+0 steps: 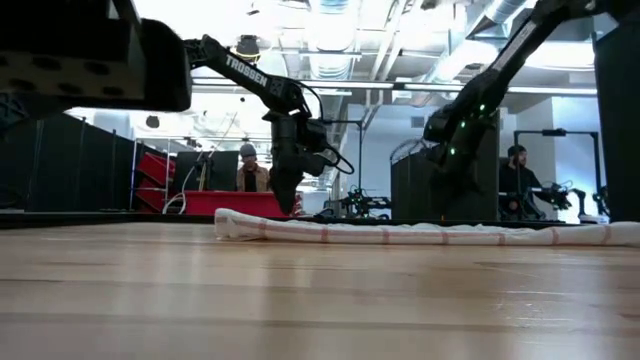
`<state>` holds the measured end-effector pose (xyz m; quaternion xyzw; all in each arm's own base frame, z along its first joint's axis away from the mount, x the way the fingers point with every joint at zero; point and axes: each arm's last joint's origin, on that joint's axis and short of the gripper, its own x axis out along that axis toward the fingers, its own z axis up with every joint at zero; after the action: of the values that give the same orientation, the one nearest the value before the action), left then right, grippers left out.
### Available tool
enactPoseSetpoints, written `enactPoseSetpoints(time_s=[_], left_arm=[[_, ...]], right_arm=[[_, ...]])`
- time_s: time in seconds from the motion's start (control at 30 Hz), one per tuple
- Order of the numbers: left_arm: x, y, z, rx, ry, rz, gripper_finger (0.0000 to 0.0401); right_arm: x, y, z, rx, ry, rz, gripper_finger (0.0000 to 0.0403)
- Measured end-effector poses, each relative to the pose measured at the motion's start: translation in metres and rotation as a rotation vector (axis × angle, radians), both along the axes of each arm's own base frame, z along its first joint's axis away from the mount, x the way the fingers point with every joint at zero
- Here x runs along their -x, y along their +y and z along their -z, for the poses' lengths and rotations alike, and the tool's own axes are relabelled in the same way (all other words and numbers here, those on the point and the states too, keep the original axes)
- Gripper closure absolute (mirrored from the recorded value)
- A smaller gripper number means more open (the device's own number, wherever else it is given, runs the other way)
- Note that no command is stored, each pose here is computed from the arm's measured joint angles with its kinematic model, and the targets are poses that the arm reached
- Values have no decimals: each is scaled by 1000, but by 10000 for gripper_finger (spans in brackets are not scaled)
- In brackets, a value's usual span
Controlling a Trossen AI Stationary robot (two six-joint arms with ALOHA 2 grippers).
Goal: Roll towel
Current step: Fold the white striped towel
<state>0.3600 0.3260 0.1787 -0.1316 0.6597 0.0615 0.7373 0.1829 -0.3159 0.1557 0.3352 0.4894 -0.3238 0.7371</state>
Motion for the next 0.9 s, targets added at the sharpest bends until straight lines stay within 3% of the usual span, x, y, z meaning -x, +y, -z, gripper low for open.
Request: enactPoseSetpoints(time_s=[0.07, 0.23, 0.9], left_arm=[[-2, -3, 0, 0, -1, 8, 298], [-4, -5, 0, 2, -3, 15, 298], [-6, -6, -1, -3, -7, 25, 298]], right_arm=[[0, -5, 8, -60, 34, 2, 305], [-3, -15, 16, -85, 41, -2, 305], [7, -24, 15, -79, 14, 83, 305]])
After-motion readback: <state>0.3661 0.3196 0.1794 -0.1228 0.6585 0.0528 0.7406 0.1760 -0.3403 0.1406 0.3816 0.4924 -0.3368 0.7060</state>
